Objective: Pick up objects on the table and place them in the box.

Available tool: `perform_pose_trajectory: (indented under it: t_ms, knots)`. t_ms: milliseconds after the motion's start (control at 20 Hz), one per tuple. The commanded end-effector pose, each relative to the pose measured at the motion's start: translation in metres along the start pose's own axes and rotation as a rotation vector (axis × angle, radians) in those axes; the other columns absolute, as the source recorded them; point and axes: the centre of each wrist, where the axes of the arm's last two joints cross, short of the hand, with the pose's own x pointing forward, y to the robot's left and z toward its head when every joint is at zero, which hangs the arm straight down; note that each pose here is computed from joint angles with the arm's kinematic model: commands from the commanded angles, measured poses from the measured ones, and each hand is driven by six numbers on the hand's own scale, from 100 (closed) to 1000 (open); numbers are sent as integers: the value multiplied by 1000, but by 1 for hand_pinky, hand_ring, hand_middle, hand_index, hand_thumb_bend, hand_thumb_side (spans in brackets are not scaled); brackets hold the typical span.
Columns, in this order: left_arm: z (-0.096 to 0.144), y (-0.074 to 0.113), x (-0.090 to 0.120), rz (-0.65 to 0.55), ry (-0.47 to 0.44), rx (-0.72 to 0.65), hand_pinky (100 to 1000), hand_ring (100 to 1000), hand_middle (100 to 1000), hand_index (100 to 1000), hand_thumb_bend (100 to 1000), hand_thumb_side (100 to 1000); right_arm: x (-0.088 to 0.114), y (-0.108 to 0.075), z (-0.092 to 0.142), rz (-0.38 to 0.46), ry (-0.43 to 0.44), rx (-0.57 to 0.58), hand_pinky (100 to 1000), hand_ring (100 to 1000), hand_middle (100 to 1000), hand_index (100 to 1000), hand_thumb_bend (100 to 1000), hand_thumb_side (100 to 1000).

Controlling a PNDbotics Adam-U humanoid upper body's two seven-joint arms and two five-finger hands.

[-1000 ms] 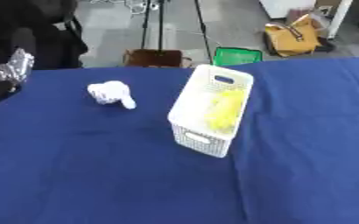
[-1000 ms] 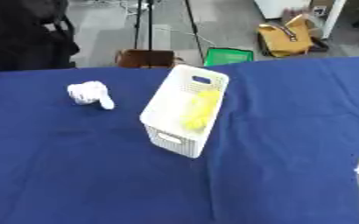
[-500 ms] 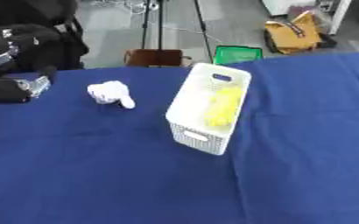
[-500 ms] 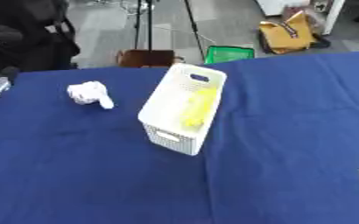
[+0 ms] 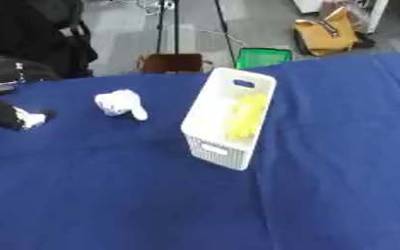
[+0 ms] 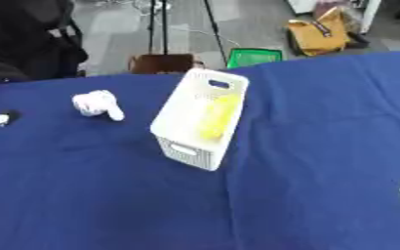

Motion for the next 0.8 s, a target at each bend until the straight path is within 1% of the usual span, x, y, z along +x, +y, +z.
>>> perform_pose_trajectory:
  t_ms: [50, 250, 400, 550, 650, 800]
  knots:
    - [-10, -3, -8, 12, 25, -23, 901, 942, 941, 1000, 481, 862, 2, -1, -8, -17, -47, -15, 773, 753, 644, 752, 100, 832]
    - [-28, -9, -3, 45, 34, -31, 893, 935, 934, 1000, 468, 882, 3, 0, -7, -21, -44, -15, 773, 753, 642, 749, 100, 829]
    - [-37, -13, 0, 99, 43, -8, 904, 941, 944, 1000, 452, 874, 3, 0, -7, -24, -42, -15, 773, 753, 642, 748, 100, 829]
    - [-43, -15, 1, 155, 50, 12, 905, 942, 944, 1000, 455, 864, 3, 0, -7, -27, -41, -15, 772, 753, 642, 748, 100, 828]
    - [-44, -15, 2, 170, 51, 16, 905, 942, 944, 1000, 455, 864, 3, 1, -7, -28, -41, -15, 772, 753, 642, 748, 100, 828]
    - [-47, -10, 4, 179, 66, 31, 905, 943, 948, 1000, 438, 862, 4, 1, -6, -30, -37, -14, 772, 753, 641, 746, 100, 827]
